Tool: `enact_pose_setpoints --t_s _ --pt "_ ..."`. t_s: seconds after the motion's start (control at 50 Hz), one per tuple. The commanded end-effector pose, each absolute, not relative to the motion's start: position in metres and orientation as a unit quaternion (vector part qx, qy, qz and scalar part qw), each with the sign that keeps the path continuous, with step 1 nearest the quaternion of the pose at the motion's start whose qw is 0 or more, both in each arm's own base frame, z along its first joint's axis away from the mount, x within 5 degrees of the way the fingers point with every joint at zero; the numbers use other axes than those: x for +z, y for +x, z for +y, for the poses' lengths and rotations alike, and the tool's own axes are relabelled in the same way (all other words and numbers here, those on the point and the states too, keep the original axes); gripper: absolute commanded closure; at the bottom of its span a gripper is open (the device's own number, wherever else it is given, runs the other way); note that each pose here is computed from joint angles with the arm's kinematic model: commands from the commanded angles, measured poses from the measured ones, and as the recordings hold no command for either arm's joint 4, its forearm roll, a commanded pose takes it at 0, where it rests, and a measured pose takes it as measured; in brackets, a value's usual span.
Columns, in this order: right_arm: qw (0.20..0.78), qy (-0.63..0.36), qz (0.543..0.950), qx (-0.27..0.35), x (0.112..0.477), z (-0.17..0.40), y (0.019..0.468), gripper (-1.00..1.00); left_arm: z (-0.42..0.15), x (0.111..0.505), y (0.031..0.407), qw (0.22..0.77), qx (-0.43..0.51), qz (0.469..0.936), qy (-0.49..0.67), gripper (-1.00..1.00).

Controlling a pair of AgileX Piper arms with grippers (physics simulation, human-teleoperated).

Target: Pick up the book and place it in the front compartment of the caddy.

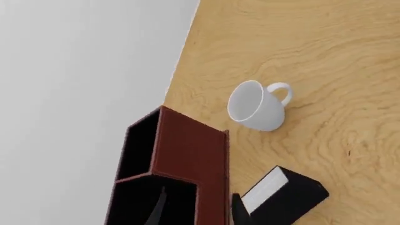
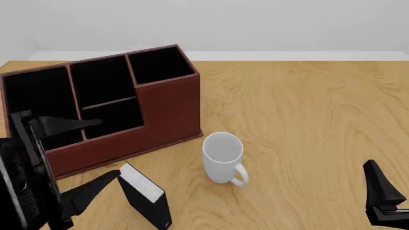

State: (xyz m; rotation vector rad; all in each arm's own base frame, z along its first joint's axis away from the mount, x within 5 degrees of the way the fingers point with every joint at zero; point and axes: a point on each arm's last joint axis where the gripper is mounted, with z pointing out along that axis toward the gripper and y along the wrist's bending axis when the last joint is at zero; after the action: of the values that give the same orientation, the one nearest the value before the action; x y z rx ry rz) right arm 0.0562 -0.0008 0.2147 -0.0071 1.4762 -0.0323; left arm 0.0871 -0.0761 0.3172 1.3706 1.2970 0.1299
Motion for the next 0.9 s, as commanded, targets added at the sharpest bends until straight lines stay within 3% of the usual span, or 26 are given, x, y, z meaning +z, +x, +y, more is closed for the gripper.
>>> enact_pose_setpoints --t_s 0.02,0.08,0.14,0.26,0.64,0.9 --pt "0.74 -0.001 0.673 -0.015 0.215 -0.001 0.056 -1.0 -0.082 0.303 0.088 0.48 0.092 0.512 0.707 -1.0" --pt "0.74 0.001 0.672 -0.015 0.215 -0.001 0.056 -1.0 -0.079 0.307 0.08 0.466 0.098 0.483 0.735 -1.0" --pt "0.74 0.003 0.672 -0.016 0.215 -0.001 0.056 -1.0 -0.083 0.314 0.085 0.448 0.092 0.502 0.735 -1.0" --pt "0.74 0.005 0.672 -0.015 0.215 -0.002 0.056 -1.0 -0.084 0.32 0.085 0.439 0.101 0.478 0.754 -1.0" --pt "0.741 0.013 0.672 -0.014 0.215 -0.002 0.056 -1.0 -0.083 0.291 0.094 0.364 0.141 0.421 0.819 -1.0" --pt "0.741 0.017 0.671 -0.014 0.215 -0.003 0.056 -1.0 -0.098 0.298 0.108 0.353 0.137 0.415 0.827 -1.0"
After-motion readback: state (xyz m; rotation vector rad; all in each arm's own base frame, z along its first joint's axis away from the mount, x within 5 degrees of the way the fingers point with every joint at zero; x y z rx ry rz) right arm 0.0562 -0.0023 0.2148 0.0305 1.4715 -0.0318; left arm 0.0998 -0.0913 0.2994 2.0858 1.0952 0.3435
